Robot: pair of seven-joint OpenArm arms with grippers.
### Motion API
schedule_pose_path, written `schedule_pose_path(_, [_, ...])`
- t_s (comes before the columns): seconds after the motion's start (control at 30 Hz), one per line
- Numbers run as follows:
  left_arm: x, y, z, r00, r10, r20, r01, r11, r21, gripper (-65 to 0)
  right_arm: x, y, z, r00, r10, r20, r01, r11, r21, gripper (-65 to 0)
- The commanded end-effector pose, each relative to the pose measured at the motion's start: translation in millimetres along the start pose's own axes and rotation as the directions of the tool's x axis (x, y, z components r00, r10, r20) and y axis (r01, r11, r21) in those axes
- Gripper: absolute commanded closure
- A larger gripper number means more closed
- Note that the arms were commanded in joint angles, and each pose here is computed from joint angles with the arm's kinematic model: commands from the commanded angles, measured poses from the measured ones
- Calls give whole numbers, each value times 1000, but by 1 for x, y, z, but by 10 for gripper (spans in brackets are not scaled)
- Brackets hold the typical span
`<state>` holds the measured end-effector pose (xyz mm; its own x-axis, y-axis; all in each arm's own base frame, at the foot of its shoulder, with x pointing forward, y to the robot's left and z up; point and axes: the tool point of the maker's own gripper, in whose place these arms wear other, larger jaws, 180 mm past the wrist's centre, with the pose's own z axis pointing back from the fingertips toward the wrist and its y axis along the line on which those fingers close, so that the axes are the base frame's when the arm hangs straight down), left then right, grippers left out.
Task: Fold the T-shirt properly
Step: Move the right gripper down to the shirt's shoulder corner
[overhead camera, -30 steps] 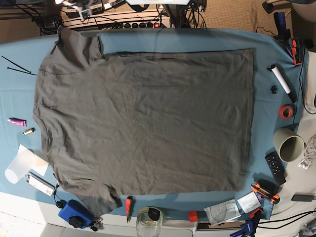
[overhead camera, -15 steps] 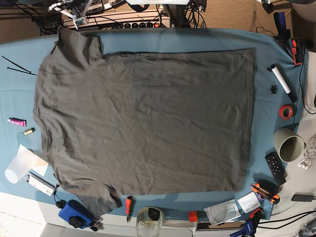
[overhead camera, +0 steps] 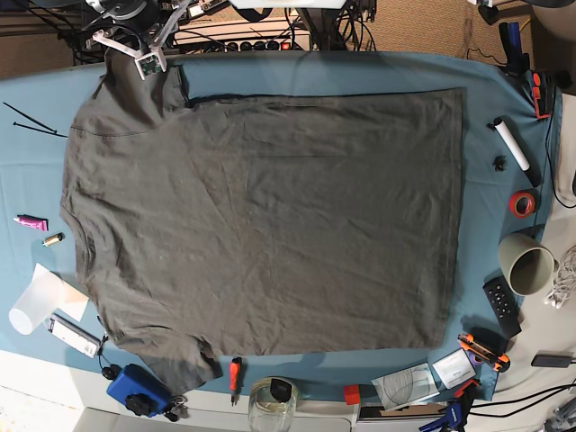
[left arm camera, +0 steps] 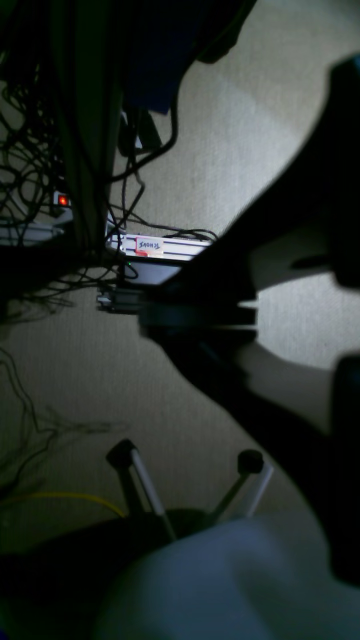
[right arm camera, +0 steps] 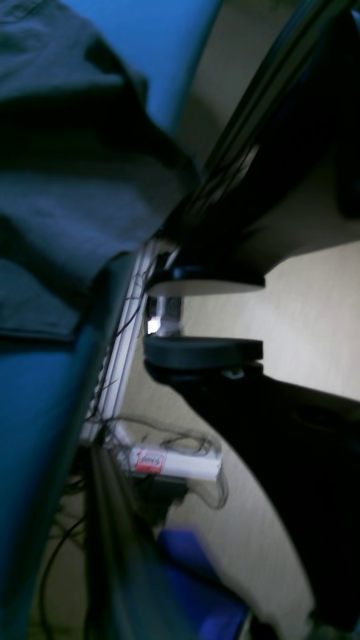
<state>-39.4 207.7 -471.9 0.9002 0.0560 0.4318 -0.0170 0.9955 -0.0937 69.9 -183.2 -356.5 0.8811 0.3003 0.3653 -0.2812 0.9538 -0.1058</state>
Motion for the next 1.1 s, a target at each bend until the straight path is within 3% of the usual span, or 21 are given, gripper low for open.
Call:
schedule_pose_path(0.0, [-1,0,6,1000,-5,3,5,1000,-15,0,6,-1,5,1000,-17,26,16,1000,11,-151])
schedule_pose_path(0.07, [-1,-5,6,1000,-8,4,8,999,-42,0,8,-8,7,998,-37,42,37,999,11,-151])
schedule_pose_path(0.3, [6,-12,4,999,-14,29,16,996,-82,0,19,-81,29,988,-86,125,105,983,-152,-151])
schedule_pose_path(0.57, [6,-12,4,999,-14,30,16,996,-83,0,44,-139,70,951,-97,295,173,954,-246,-151])
schedule_pose_path(0.67, [6,-12,4,999,-14,29,16,996,-82,0,43,-160,63,921,-186,341,266,942,-203,-151])
schedule_pose_path(0.77, [6,-12,4,999,-14,29,16,996,-82,0,26,-170,39,887,-329,324,366,929,-58,-151])
schedule_pose_path(0.87, [6,-13,4,999,-14,29,16,996,-82,0,14,-172,22,829,-475,296,471,878,89,-151])
schedule_pose_path(0.97, [5,-13,4,1000,-14,28,16,996,-82,0,-1,-182,16,797,-539,272,535,840,95,-151])
schedule_pose_path(1.07, [5,-13,4,999,-14,29,16,996,-82,0,-4,-189,21,789,-544,286,546,834,77,-151])
